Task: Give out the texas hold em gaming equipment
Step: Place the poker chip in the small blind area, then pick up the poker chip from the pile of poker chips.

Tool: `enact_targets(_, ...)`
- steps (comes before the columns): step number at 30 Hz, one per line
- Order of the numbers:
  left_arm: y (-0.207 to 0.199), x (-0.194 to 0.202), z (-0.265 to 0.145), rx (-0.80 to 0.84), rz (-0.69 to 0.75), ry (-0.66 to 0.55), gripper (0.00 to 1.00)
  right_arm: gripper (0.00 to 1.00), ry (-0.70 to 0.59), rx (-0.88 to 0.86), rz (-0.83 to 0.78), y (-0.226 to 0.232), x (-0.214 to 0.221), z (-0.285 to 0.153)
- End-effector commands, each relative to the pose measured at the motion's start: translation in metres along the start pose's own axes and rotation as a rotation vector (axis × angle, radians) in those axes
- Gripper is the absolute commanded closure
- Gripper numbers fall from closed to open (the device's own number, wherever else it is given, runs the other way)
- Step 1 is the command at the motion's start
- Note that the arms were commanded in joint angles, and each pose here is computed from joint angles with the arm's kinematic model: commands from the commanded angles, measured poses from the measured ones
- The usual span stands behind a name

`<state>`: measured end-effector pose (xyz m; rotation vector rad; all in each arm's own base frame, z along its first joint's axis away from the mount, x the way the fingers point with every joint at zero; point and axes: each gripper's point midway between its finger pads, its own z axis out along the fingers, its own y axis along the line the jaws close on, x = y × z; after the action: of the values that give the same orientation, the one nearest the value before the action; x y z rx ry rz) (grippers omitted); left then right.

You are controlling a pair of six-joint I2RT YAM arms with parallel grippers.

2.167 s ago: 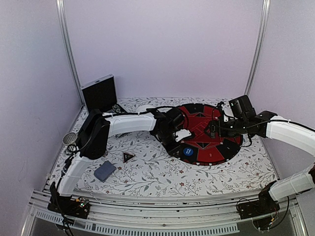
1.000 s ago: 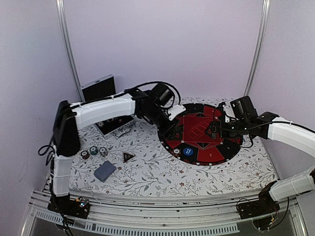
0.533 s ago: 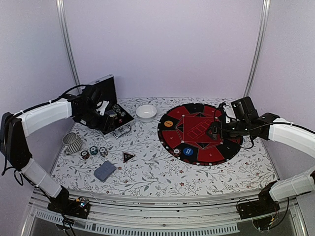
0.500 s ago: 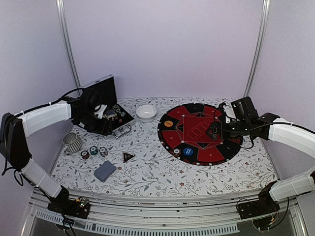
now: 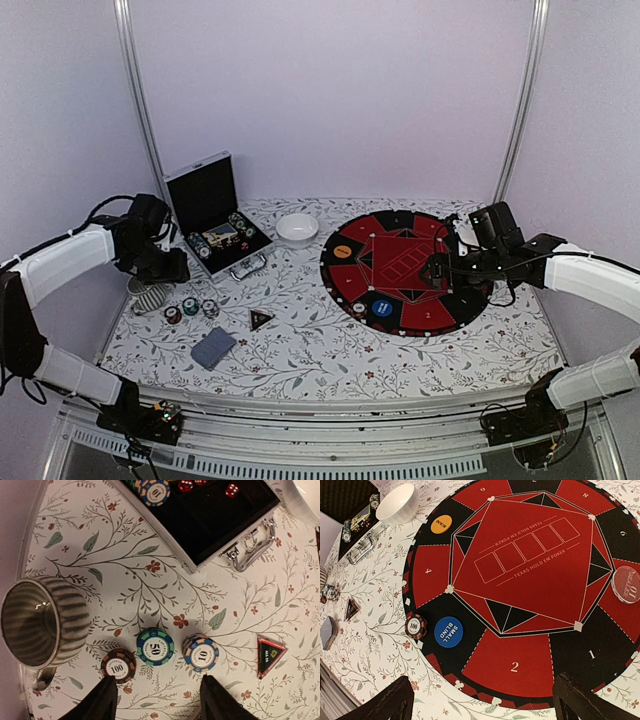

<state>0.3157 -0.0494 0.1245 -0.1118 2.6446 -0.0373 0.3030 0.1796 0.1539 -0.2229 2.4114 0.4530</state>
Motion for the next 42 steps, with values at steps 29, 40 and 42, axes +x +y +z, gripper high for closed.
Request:
enact_targets(29, 0.044, 0.083, 0.073, -0.087, -0.401, 0.126, 0.34, 0.01, -0.012, 0.001, -0.011, -0.006, 0.004, 0.001)
enact_targets(40, 0.057, 0.091, 0.091, -0.13, -0.404, 0.149, 0.37, 0.01, -0.012, 0.004, -0.005, -0.007, 0.005, 0.0)
enact_targets(42, 0.058, 0.093, 0.092, -0.129, -0.406, 0.155, 0.4, 0.01, -0.012, 0.003, -0.005, -0.007, 0.004, 0.0)
